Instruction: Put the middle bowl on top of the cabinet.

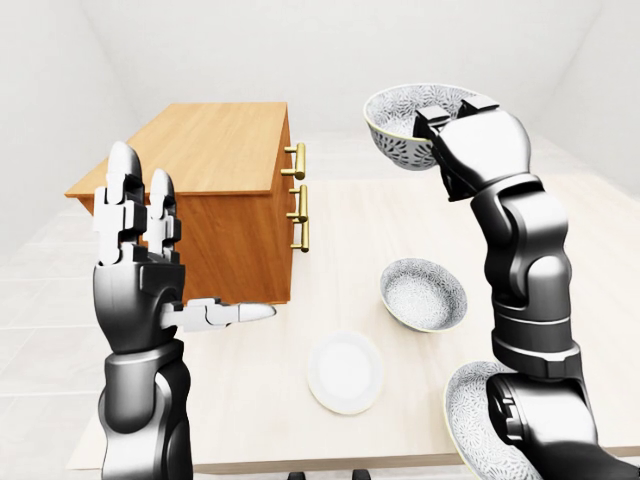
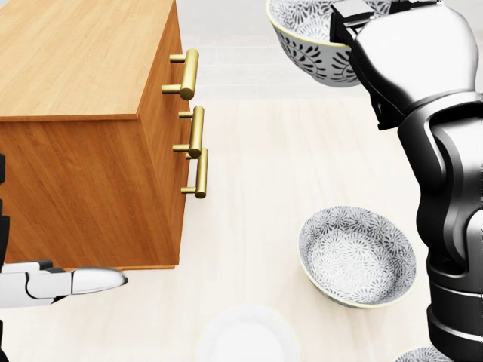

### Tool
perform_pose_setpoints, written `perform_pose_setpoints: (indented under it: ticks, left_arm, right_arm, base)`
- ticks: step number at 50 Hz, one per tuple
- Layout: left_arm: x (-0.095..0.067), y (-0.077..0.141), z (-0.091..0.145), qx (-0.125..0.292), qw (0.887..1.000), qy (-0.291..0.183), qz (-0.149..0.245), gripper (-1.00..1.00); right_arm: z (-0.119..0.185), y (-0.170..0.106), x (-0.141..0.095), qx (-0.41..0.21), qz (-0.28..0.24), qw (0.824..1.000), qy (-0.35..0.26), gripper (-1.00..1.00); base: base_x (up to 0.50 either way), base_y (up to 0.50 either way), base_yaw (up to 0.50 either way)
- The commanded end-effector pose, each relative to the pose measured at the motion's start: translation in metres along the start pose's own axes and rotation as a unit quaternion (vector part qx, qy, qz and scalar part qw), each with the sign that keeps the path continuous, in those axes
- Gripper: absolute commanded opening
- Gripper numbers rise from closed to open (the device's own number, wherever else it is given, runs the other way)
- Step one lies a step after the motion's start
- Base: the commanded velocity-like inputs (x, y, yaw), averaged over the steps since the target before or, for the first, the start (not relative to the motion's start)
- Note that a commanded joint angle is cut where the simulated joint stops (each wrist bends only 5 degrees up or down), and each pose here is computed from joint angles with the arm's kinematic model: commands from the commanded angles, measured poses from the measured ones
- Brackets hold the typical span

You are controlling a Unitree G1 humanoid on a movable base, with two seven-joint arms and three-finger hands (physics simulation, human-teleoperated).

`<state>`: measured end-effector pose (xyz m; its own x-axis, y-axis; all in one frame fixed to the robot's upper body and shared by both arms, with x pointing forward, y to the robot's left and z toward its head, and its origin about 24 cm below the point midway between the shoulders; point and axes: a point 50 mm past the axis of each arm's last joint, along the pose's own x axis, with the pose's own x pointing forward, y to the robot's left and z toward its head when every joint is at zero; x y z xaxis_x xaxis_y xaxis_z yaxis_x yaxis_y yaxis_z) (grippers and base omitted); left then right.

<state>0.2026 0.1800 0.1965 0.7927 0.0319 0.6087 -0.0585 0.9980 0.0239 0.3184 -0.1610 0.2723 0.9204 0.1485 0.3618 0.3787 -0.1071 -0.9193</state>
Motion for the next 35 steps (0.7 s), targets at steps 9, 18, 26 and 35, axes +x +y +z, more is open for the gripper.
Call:
perform_pose_setpoints:
  ticks: [9, 18, 26, 35]
  left_arm:
    - [0.0, 0.001, 0.0, -0.003, 1.0, 0.0, 0.005, 1.0]
    - [-0.001, 0.0, -0.001, 0.0, 1.0, 0.003, 0.003, 1.0]
    - [-0.001, 0.001, 0.001, -0.002, 1.0, -0.002, 0.002, 1.0]
    - [-0.001, 0.001, 0.0, -0.003, 1.0, 0.001, 0.001, 1.0]
  right_arm:
    - [0.023, -0.019, 0.018, 0.077, -0.039, 0.995, -0.047, -1.0]
    - [0.04, -0.022, 0.025, 0.057, -0.044, 0.995, -0.063, -1.0]
    - [0.055, -0.034, 0.031, 0.063, -0.056, 0.993, -0.084, -1.0]
    - [0.055, -0.037, 0.037, 0.062, -0.059, 0.992, -0.089, -1.0]
  base:
    - [0.0, 0.0, 0.0]
    - [0.0, 0.0, 0.0]
    - [0.0, 0.0, 0.0]
    - [0.0, 0.0, 0.0]
